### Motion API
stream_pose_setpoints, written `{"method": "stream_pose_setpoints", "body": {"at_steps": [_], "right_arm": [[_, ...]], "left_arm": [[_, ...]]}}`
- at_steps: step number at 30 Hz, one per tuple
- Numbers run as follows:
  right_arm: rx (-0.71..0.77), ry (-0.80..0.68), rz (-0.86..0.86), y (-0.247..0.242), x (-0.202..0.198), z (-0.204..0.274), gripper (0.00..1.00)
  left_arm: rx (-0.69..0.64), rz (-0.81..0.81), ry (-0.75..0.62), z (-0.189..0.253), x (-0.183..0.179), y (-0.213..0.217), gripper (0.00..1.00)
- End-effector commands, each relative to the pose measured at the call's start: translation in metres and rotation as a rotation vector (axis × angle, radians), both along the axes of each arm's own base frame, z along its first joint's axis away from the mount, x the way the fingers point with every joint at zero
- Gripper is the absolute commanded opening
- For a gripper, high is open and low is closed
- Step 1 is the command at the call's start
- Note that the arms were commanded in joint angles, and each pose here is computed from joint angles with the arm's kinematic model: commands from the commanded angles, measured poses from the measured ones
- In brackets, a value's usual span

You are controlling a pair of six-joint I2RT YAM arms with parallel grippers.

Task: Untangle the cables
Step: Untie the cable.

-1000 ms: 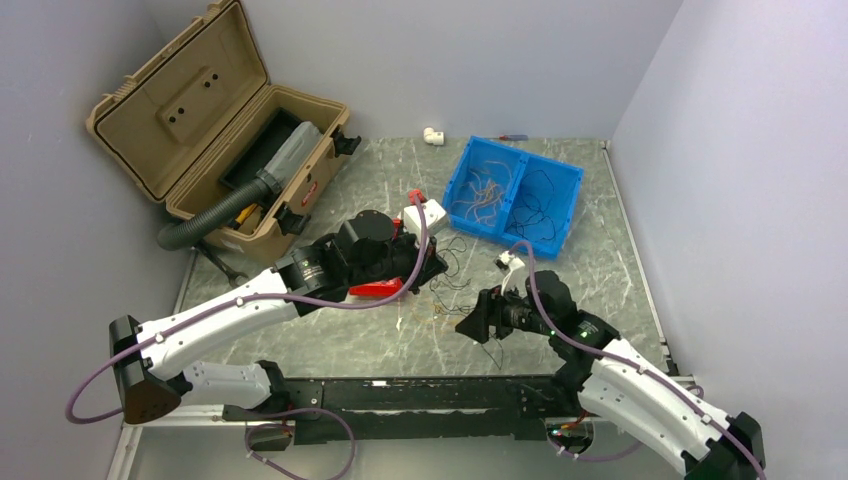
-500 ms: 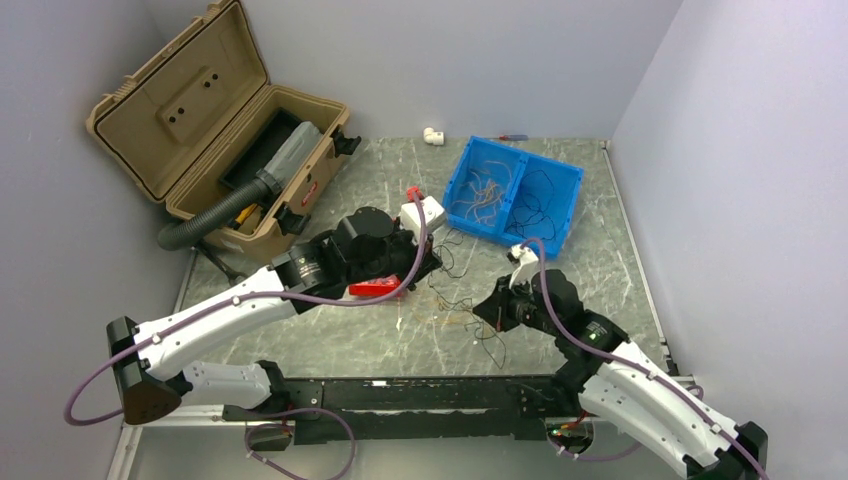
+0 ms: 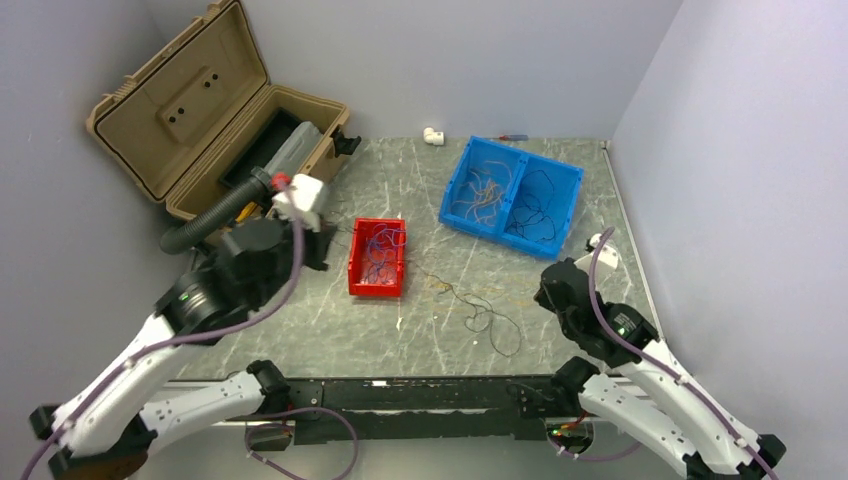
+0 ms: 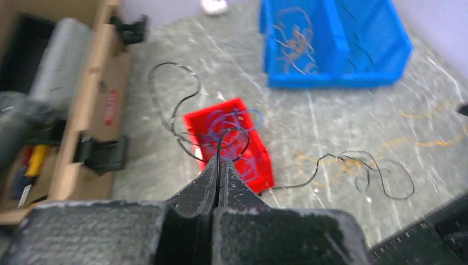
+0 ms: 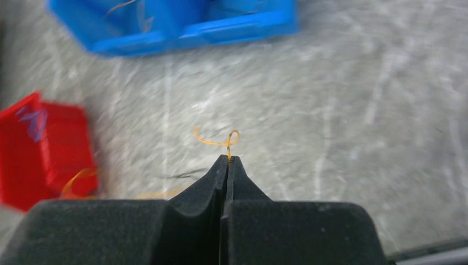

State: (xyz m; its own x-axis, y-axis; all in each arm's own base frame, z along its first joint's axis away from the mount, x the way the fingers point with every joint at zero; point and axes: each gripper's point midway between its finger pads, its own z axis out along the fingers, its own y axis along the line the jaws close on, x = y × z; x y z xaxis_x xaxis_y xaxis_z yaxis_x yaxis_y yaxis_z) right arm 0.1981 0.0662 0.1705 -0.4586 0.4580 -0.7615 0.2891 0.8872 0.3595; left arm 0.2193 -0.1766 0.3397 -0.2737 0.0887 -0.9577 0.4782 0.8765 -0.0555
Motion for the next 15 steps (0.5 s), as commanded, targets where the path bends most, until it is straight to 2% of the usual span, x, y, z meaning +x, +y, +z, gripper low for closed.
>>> {"method": "stream_pose_setpoints", "body": {"at_steps": [1,4,9,13,15], "right_arm": [[-0.123,0.028,-0.356,-0.061,-0.013,0.004,0.0],[-0.141,0.03,-0.429,-0.072,-0.018,0.013,0.0],[-0.101,-0.023,-0.374,-0.066,-0.012,0.023,0.0],[-0.065,-0.057,-0.227,-0.045,-0.005,0.027,0.0],[-0.052,-0.082,-0.035,-0.017,0.002,0.031,0.0]], "left_arm": [[0.013,0.266,-0.066,0.016,-0.005,0.076,0.0],[-0.013,0.337,-0.113,0.033,-0.015,0.102,0.0],[-0.056,0.381,-0.165,0.05,-0.023,0.121,0.0],[-0.082,0.379,-0.192,0.057,-0.025,0.124,0.0],[-0.115,0.298,-0.219,0.063,-0.026,0.109,0.0]]}}
